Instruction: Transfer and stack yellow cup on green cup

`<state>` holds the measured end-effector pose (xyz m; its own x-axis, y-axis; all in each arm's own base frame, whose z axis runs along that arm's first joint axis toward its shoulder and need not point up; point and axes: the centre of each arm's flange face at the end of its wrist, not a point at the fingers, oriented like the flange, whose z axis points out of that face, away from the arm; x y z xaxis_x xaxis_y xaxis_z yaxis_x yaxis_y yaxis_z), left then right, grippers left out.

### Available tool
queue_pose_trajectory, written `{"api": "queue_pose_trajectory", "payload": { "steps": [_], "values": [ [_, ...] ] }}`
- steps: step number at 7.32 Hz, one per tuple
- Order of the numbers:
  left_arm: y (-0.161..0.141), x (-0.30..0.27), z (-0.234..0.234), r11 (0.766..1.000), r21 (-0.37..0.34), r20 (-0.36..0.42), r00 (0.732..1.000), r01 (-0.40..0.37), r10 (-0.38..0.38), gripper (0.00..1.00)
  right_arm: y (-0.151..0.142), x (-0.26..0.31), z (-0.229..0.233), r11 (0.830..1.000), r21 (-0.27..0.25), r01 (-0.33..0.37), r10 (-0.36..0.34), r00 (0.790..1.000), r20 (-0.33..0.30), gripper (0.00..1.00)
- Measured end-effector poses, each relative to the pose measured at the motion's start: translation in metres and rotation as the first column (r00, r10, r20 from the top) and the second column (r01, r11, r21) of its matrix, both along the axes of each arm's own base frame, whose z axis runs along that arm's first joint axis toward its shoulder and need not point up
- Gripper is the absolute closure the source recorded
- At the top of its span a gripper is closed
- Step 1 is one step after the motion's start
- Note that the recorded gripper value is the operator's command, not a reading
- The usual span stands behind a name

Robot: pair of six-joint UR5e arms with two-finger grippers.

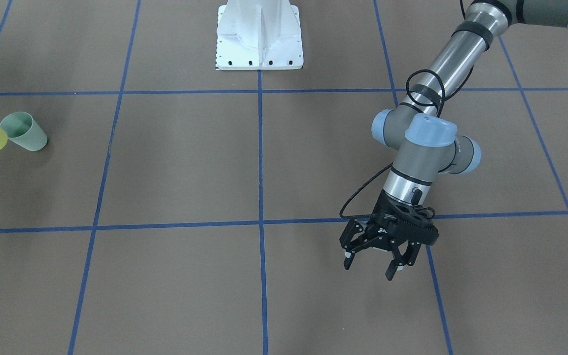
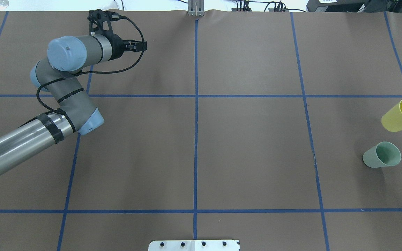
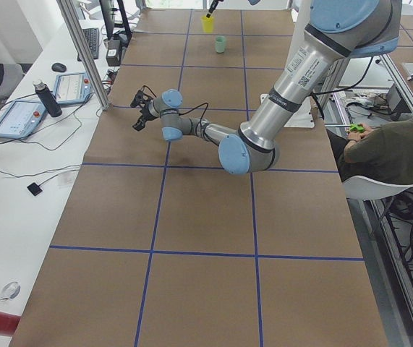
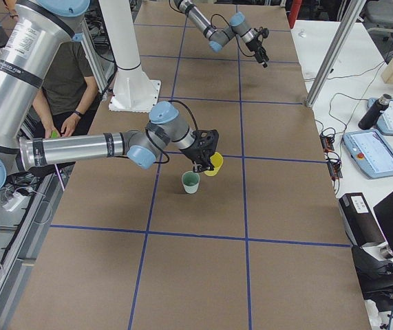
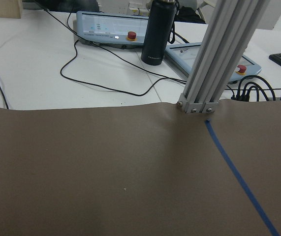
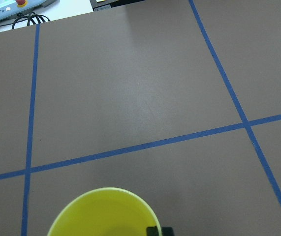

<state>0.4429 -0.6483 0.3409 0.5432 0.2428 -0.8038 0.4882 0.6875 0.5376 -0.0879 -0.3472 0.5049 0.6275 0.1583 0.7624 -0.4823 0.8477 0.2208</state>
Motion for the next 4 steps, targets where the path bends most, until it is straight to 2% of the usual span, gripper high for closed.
{"api": "queue_pose_trajectory", "payload": {
  "steps": [2,4],
  "values": [
    [-0.001,-0.007,0.006,1.0,-0.005,0.004,1.0,0.004,-0.004,0.01,0.023,-0.01,0.005,0.995,0.061,0.082,-0.083,0.996,0.018,1.0],
    [-0.001,-0.008,0.006,1.0,-0.005,0.004,1.0,0.004,-0.004,0.01,0.04,-0.009,0.018,0.982,0.114,0.153,-0.152,0.988,-0.017,1.0]
  ]
}}
